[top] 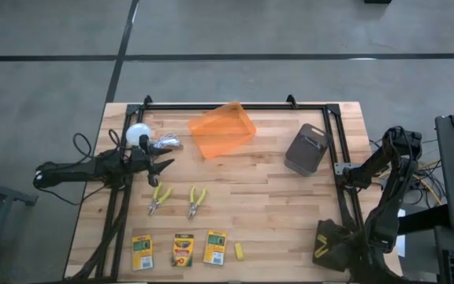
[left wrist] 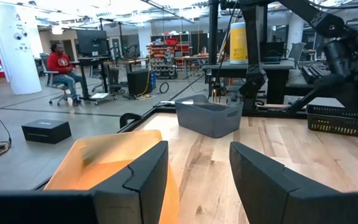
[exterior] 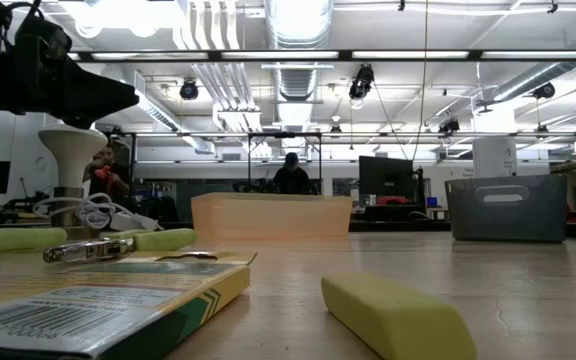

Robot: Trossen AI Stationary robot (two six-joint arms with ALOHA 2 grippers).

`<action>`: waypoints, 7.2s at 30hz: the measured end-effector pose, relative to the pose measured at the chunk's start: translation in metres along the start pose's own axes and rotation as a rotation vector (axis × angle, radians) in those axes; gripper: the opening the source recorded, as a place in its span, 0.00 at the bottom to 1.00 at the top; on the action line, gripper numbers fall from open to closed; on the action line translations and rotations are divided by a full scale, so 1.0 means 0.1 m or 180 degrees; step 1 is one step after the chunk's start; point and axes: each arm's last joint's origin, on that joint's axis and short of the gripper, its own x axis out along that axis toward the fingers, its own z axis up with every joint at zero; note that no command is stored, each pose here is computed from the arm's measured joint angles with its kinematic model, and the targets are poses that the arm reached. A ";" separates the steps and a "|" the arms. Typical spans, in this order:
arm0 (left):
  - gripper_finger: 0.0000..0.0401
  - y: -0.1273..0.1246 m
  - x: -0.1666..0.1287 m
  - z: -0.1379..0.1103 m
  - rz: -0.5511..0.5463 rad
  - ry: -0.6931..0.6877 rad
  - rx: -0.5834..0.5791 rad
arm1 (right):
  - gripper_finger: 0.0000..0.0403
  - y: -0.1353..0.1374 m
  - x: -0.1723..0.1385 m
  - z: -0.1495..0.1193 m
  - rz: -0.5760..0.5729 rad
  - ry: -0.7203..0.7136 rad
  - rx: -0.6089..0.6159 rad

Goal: Pick & Place School Supplies
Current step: Put the yellow eraser into the black basket

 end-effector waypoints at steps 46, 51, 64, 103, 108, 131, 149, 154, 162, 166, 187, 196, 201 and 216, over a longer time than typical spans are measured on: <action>0.45 0.00 0.00 0.00 0.0001 0.0001 0.0001 | 0.29 -1.69 0.22 1.08 -0.1528 -0.2333 0.2982; 0.45 0.00 0.00 0.00 0.0001 0.0000 0.0000 | 0.27 -1.77 0.22 1.07 -0.1489 -0.2447 0.3365; 0.45 0.00 0.00 0.00 0.0001 0.0000 0.0000 | 0.28 -1.80 0.27 1.08 -0.1425 -0.2546 0.3622; 0.45 0.00 0.00 0.00 0.0002 0.0001 0.0001 | 0.32 -1.95 0.51 1.73 -0.0747 -0.1356 0.3454; 0.45 0.00 0.00 0.00 0.0000 0.0001 0.0002 | 0.29 -1.91 0.74 1.87 -0.0778 -0.0877 0.2334; 0.45 0.00 0.00 0.00 0.0000 0.0002 0.0001 | 0.18 -1.62 1.27 1.89 -0.0873 -0.0783 0.0989; 0.45 0.00 0.00 0.00 0.0002 0.0001 0.0000 | 0.36 -1.50 1.63 1.79 -0.0745 -0.0637 0.0813; 0.45 0.00 0.00 0.00 0.0001 0.0002 0.0001 | 0.39 -1.45 1.65 1.78 -0.0467 -0.0573 0.0651; 0.45 0.00 0.00 0.00 0.0001 0.0002 0.0001 | 0.38 -1.45 1.65 1.77 -0.0477 -0.0571 0.0644; 0.45 0.00 0.00 0.00 0.0002 0.0001 0.0000 | 0.36 -1.46 1.66 1.75 -0.0526 -0.0568 0.0648; 0.45 0.00 0.00 0.00 0.0000 0.0002 0.0001 | 0.34 -1.23 1.67 1.57 -0.1420 -0.1012 0.0250; 0.45 0.00 0.00 0.00 0.0001 0.0002 0.0001 | 0.35 -1.29 1.74 1.27 -0.0995 -0.1804 0.0613; 0.45 0.00 0.00 0.00 0.0000 0.0002 0.0000 | 0.37 -1.48 1.77 1.18 -0.0594 -0.1887 0.0754; 0.45 0.00 0.00 0.00 0.0001 0.0001 0.0000 | 0.40 -1.54 2.01 1.22 -0.0355 -0.1776 0.0760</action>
